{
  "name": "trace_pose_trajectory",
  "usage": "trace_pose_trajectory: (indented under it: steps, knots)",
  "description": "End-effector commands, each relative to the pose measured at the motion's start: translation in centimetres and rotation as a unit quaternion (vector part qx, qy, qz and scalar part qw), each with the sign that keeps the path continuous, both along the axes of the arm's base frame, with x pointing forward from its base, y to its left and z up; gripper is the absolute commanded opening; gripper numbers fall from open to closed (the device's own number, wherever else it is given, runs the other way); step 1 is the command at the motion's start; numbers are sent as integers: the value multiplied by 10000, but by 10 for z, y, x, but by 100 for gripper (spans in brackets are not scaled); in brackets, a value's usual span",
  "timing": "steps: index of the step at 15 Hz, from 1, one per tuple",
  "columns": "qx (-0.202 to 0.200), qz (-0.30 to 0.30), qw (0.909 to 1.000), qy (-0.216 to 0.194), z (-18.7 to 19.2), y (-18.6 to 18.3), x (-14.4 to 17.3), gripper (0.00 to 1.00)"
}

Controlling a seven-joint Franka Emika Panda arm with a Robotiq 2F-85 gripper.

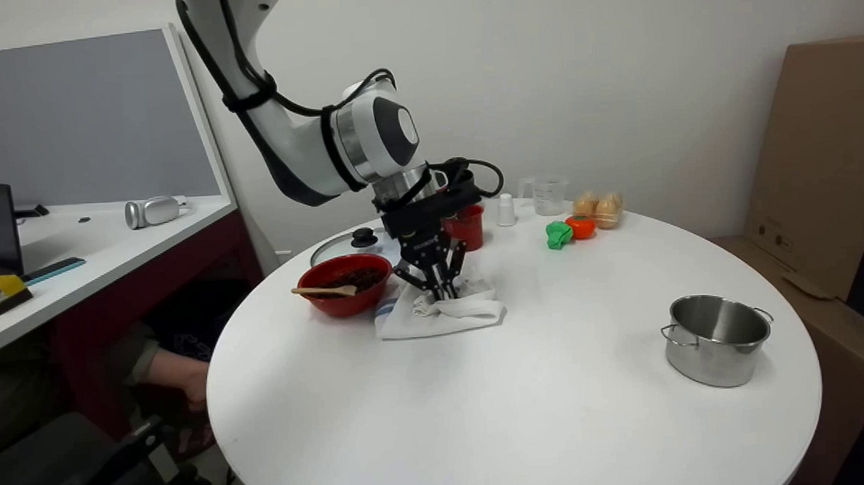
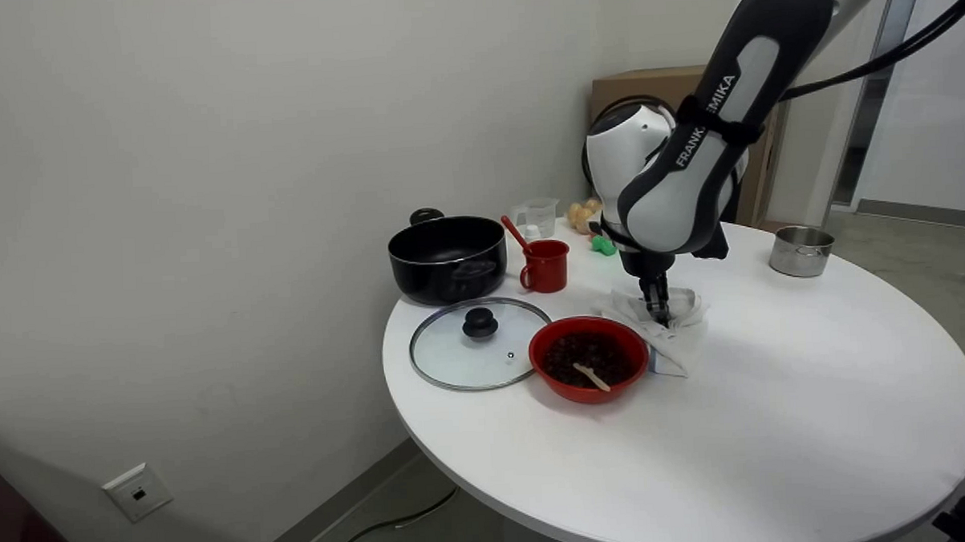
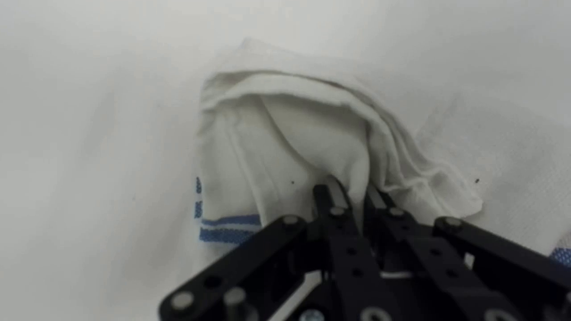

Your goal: Move the silver pot to the right side of the table, use the white and blue towel to wipe the table

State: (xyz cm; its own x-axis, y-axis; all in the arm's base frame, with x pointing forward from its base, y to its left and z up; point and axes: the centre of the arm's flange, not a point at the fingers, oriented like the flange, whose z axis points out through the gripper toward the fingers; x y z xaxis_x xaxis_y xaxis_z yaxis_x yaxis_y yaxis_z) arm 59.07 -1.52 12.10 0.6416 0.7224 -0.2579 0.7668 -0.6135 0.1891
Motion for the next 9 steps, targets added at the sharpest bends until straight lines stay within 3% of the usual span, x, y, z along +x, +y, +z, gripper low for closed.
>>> trace_pose_trajectory:
  steps: [1, 9]
  knots:
    - [37, -104, 9999, 37, 0, -4, -38, 3]
    - [204, -379, 9987, 262, 8, -8, -107, 3]
